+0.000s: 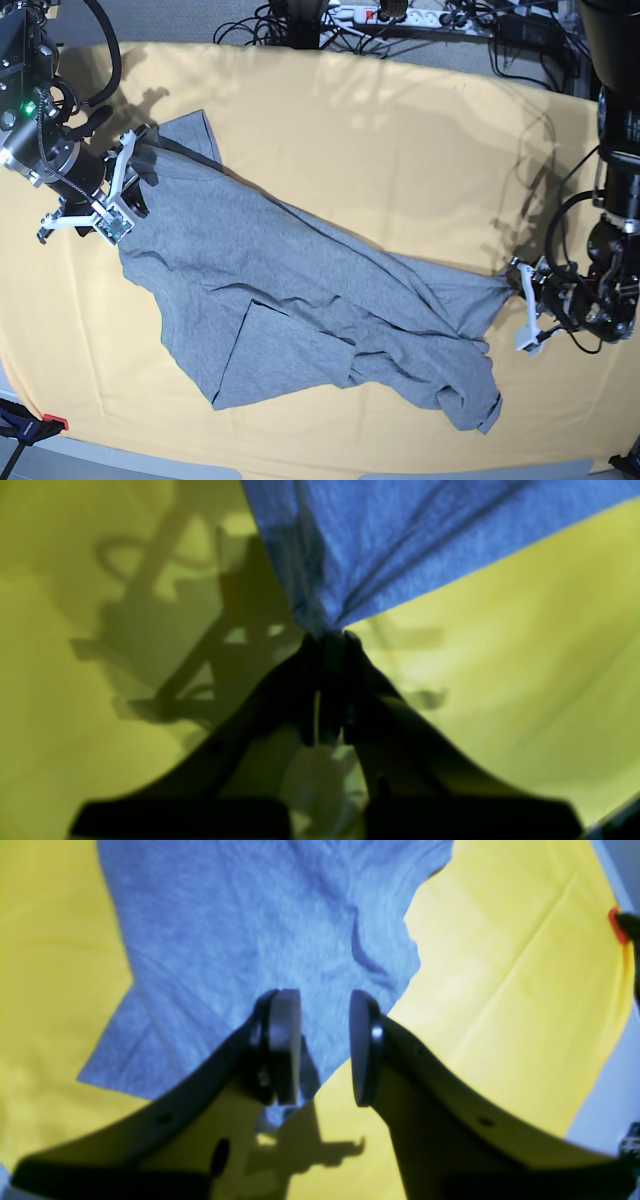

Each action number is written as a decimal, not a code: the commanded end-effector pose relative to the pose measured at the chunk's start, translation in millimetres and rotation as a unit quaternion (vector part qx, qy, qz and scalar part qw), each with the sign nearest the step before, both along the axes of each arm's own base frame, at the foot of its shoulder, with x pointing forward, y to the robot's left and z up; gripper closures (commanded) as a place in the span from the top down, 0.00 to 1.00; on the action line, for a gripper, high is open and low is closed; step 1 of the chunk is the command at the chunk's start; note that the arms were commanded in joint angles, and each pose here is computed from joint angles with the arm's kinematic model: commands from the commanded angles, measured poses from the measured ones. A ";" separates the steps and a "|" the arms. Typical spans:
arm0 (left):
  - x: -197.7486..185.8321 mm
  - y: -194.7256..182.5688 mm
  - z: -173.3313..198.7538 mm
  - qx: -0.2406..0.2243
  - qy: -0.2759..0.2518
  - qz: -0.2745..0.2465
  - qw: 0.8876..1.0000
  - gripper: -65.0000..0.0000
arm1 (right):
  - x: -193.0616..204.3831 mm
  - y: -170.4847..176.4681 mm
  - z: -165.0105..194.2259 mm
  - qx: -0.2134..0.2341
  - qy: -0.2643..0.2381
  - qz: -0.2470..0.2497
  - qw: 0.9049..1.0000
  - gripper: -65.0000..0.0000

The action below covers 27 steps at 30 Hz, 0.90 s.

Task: Layout the t-shirt on the table in an organized manner, then fold the t-shirt properly
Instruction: 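Pull the shirt taut between both grippers, spreading it wide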

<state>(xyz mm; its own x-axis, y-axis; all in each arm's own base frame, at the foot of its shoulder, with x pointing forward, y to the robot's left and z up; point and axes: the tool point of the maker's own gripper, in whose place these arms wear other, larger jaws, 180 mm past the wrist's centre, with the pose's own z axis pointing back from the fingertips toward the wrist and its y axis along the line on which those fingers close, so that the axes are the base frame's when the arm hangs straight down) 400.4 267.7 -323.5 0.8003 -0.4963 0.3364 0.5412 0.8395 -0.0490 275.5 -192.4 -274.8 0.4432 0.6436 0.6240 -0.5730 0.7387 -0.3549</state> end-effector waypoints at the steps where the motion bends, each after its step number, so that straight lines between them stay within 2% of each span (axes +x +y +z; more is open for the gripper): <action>1: 12.9 5.8 30.6 -0.009 -0.034 -0.007 0.999 0.00 | 5.1 -5.1 5.5 -0.001 -0.011 -0.003 1.000 0.41; 3: 8.4 5.9 46.2 -0.040 -0.045 -0.030 0.998 0.00 | 5.1 -12.3 -4.5 -0.001 0.004 -0.015 1.000 0.54; 5: 1.3 4.3 62.0 -0.074 -0.054 -0.053 0.994 0.00 | 4.7 -21.9 -14.3 0.001 0.021 -0.038 0.999 0.60; 9: -16.5 2.2 85.8 -0.148 -0.042 -0.054 0.987 0.00 | 1.4 -35.7 -27.1 0.001 0.049 -0.079 0.996 0.61; 11: -18.8 -3.9 100.7 -0.198 -0.052 -0.051 0.978 0.00 | -0.5 -29.9 -27.9 0.019 0.057 -0.075 0.995 0.61; 14: -22.9 8.3 101.8 -0.187 -0.051 -0.041 0.980 0.00 | -3.2 -17.1 -27.6 0.052 0.066 -0.059 0.995 0.60; 18: -30.8 25.1 100.6 -0.173 -0.046 -0.027 0.984 0.00 | -10.7 -12.2 -35.0 0.063 0.079 -0.060 0.993 0.60; 21: -33.3 33.2 103.0 -0.166 -0.046 -0.020 0.985 0.00 | -11.6 -19.3 -43.6 0.069 0.084 -0.105 0.989 0.60; 23: -33.7 34.8 103.6 -0.164 -0.047 -0.019 0.985 0.00 | -12.0 -17.6 -51.7 0.089 0.092 -0.122 0.984 0.60; 27: -37.2 35.9 98.6 -0.163 -0.040 -0.017 0.986 0.00 | -16.0 -15.6 -75.5 0.118 0.119 -0.163 0.972 0.60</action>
